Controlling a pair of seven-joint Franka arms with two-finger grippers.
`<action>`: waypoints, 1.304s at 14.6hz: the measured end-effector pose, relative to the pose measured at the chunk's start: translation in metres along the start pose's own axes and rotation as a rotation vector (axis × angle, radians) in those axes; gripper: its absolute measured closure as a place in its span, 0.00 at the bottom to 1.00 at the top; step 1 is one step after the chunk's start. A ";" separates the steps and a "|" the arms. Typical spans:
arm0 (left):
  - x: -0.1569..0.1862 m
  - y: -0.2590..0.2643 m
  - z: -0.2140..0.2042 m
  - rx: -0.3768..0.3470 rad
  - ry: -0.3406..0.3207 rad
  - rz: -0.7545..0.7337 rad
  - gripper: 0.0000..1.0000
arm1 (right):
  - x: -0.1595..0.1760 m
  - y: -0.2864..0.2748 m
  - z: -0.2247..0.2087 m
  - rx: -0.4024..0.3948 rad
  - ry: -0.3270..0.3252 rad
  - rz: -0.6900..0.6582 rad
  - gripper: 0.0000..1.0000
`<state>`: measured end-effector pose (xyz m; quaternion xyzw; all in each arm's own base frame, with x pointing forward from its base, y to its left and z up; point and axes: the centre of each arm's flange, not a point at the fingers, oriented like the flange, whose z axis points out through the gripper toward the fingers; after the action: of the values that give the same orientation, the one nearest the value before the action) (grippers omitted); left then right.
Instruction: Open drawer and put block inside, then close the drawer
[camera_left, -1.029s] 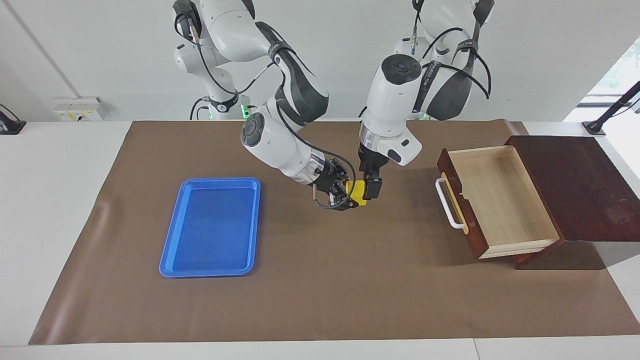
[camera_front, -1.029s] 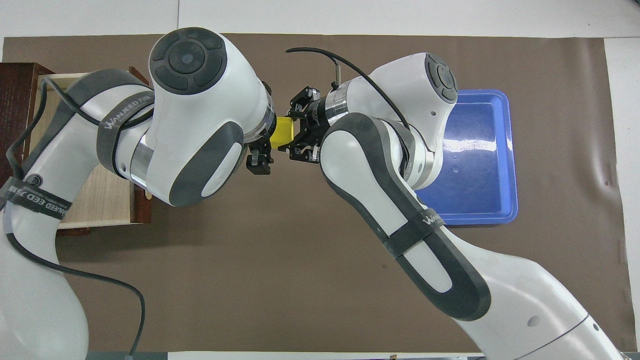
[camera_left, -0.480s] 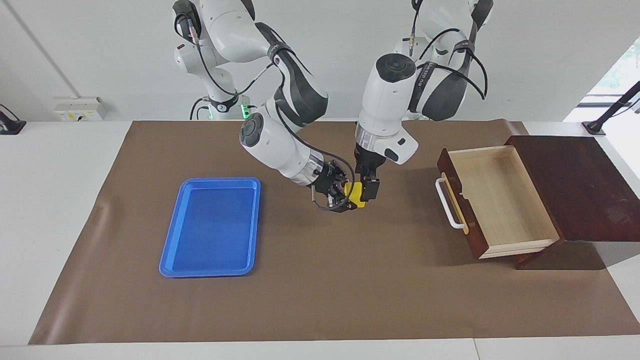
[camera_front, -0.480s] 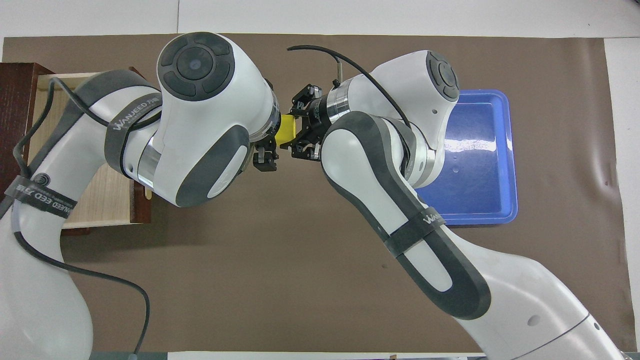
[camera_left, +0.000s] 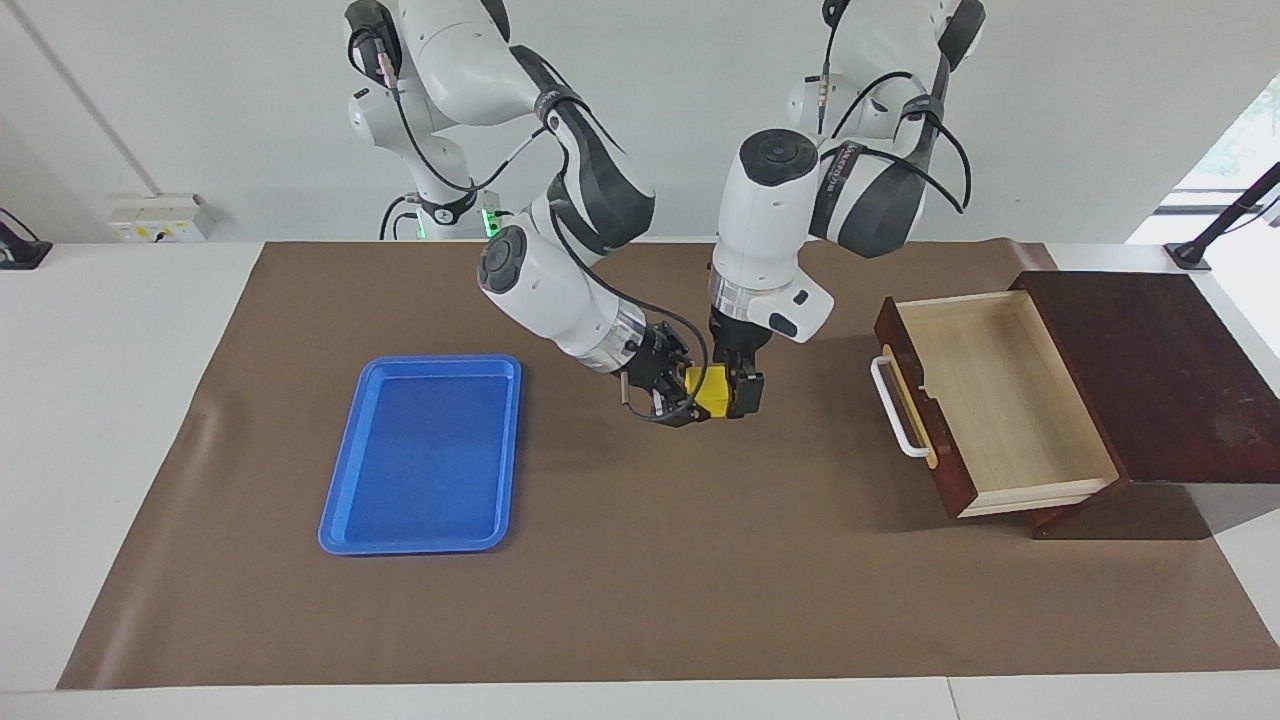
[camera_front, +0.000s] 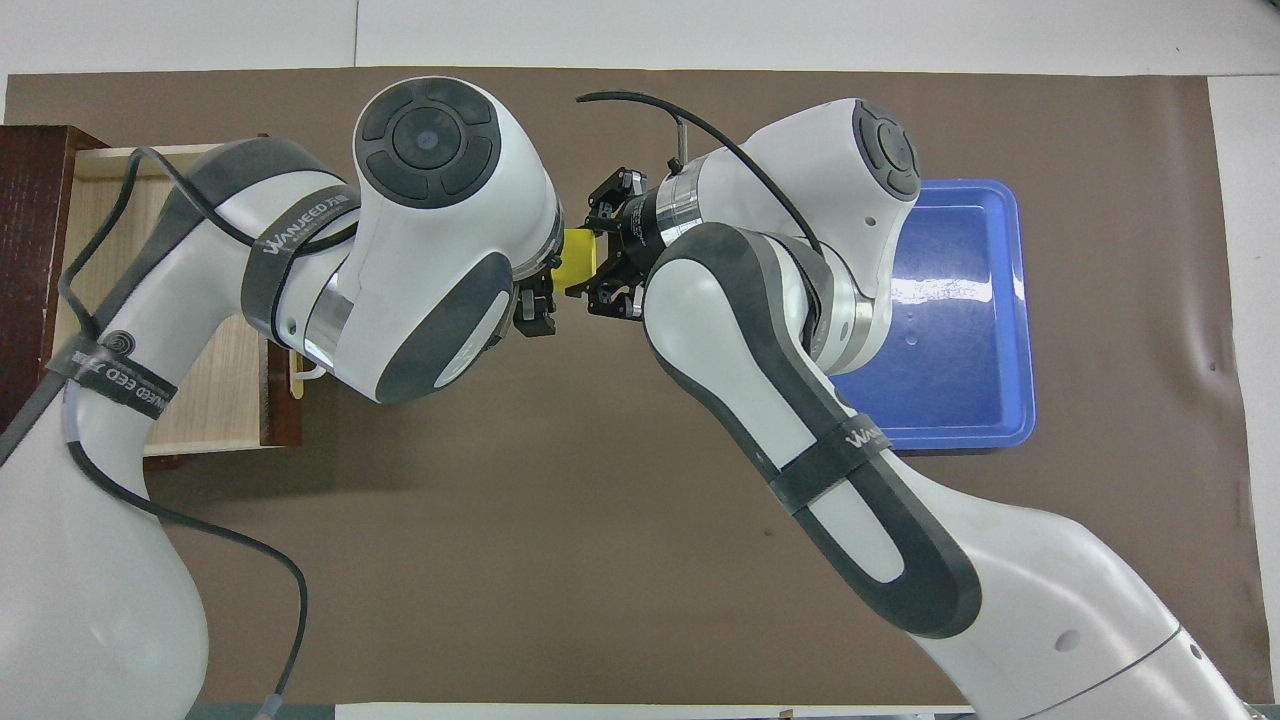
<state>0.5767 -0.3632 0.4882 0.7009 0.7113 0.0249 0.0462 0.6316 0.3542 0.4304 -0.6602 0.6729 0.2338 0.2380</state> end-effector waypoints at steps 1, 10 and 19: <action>-0.001 0.000 0.002 0.001 -0.001 0.001 0.00 | 0.000 0.000 0.000 0.000 0.001 -0.001 0.45; -0.015 -0.009 0.000 -0.007 -0.004 0.034 0.35 | 0.001 0.002 0.002 -0.016 0.013 -0.026 0.45; -0.016 -0.007 -0.001 -0.016 -0.008 0.033 0.44 | 0.005 0.000 0.000 -0.021 0.001 0.000 0.42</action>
<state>0.5693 -0.3794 0.4892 0.7124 0.6991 0.0286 0.0545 0.6319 0.3500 0.4270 -0.6629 0.6705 0.2404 0.2309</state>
